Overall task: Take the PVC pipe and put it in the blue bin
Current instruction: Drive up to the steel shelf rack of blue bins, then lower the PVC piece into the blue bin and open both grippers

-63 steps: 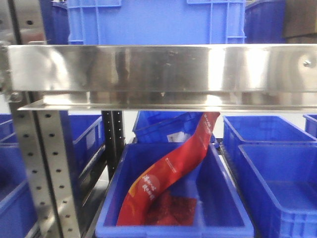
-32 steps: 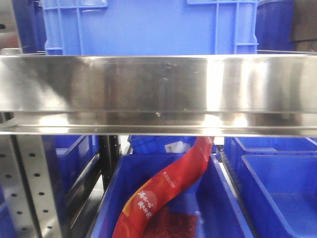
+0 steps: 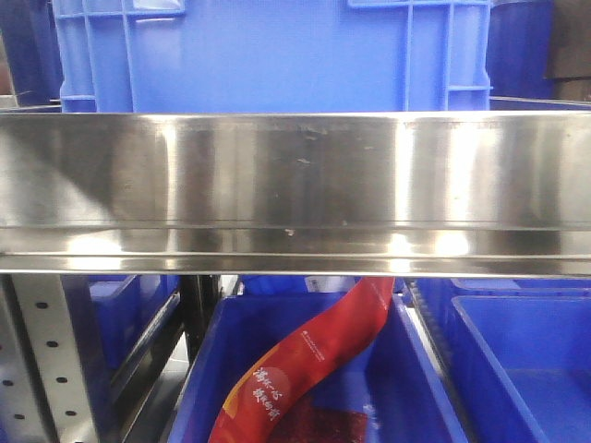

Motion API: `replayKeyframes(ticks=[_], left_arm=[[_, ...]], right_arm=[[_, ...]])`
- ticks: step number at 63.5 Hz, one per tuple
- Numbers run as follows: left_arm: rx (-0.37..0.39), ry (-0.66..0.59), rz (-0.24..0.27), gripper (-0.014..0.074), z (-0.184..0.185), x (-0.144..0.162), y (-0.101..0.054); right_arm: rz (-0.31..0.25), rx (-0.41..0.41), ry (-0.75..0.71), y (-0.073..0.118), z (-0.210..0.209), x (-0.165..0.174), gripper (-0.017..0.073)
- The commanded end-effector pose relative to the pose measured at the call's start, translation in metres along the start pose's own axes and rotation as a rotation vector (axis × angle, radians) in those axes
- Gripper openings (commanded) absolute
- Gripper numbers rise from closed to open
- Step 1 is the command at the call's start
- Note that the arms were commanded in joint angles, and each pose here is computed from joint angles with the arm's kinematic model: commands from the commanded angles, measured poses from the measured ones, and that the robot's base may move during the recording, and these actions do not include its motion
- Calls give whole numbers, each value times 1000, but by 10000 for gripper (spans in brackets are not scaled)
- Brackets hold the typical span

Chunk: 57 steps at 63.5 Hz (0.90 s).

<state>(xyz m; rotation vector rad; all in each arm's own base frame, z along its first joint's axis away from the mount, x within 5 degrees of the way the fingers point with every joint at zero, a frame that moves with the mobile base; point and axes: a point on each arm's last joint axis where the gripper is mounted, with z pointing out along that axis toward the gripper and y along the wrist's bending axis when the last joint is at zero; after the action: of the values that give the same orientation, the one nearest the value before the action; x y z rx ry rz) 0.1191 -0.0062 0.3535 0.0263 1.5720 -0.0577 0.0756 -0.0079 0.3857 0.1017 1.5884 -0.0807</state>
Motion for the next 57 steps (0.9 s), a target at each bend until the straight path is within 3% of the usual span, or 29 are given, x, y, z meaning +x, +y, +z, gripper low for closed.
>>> replayKeyframes(ticks=[1, 15, 31, 43, 48, 57], left_arm=[[4, -48, -10, -111, -1, -6, 0], [1, -158, -10, -111, -2, -15, 0], [1, -156, -10, -111, -2, -15, 0], [3, -74, -10, -111, -1, -8, 0], [3, -64, -10, -111, -1, -7, 0], [4, -56, -10, -111, -1, -7, 0]], right_arm=[[-7, 2, -37, 0, -1, -4, -162], [-7, 8, -82, -1, -2, -8, -162], [-7, 10, -90, -1, -2, -9, -162], [-7, 10, -96, -1, -2, -9, -162], [44, -2, -120, 0, 0, -11, -162], [51, -17, -14, 1, 16, -4, -162]])
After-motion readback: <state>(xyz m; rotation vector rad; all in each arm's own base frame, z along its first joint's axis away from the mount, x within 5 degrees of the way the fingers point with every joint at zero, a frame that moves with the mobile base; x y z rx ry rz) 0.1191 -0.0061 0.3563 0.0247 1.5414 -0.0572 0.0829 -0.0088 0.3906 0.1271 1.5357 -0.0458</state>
